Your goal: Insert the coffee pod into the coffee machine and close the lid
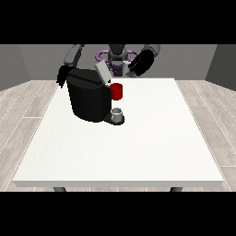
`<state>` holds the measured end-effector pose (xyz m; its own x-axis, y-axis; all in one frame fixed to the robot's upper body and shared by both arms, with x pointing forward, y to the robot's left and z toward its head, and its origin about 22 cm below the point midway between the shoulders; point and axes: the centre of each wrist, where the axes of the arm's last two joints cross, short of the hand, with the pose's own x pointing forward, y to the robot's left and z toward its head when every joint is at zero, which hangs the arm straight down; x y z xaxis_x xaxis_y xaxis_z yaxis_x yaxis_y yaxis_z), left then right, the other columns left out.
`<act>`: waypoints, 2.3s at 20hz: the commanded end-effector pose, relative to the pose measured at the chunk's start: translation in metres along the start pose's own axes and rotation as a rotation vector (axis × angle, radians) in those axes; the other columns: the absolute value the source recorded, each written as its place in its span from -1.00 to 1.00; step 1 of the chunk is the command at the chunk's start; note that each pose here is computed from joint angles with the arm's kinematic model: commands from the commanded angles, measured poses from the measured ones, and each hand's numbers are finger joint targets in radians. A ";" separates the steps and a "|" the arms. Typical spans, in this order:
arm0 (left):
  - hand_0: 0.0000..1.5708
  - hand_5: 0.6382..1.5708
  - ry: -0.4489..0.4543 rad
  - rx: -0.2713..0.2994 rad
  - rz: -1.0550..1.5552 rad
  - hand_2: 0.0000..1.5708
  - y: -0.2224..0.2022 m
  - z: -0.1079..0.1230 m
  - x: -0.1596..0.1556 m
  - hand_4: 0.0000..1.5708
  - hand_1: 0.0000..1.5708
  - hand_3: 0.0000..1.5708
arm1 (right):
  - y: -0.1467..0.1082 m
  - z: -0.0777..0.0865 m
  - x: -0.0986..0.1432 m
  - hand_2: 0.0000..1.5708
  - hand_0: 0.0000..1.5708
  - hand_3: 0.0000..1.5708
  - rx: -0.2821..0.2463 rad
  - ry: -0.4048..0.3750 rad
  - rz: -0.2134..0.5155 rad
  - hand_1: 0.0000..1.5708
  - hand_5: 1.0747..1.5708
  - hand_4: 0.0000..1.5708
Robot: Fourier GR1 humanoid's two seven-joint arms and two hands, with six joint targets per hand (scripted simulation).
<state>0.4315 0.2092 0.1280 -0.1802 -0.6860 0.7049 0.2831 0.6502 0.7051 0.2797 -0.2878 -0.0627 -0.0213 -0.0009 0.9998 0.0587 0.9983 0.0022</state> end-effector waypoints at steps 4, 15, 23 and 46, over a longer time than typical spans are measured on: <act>0.73 1.00 -0.041 0.110 0.003 0.81 0.027 -0.011 0.029 -0.22 0.73 0.73 | 0.019 -0.022 0.016 -1.00 -1.00 -1.00 0.135 -0.133 -0.028 -1.00 1.00 -1.00; 0.84 1.00 -0.018 0.243 0.078 0.87 0.085 -0.010 0.043 -0.24 0.84 0.76 | 0.022 -0.041 0.030 -1.00 -1.00 -1.00 0.159 -0.157 -0.002 -1.00 1.00 -0.78; 0.83 1.00 -0.047 0.264 0.038 0.87 0.111 -0.006 0.056 -0.20 0.83 0.73 | 0.025 -0.059 0.045 -1.00 -1.00 -1.00 0.167 -0.175 0.006 -1.00 1.00 -0.73; -1.00 1.00 -0.133 0.216 0.185 -1.00 0.054 -0.005 -0.004 -1.00 -1.00 -1.00 | 0.028 -0.036 0.019 -1.00 -1.00 -1.00 0.190 -0.145 -0.059 -1.00 1.00 -0.67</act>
<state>0.4579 0.2509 0.2141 -0.2667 -0.5859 0.7652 0.0459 0.7854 0.6173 0.3342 -0.2693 -0.0245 -0.1960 -0.0513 0.9793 -0.1259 0.9917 0.0267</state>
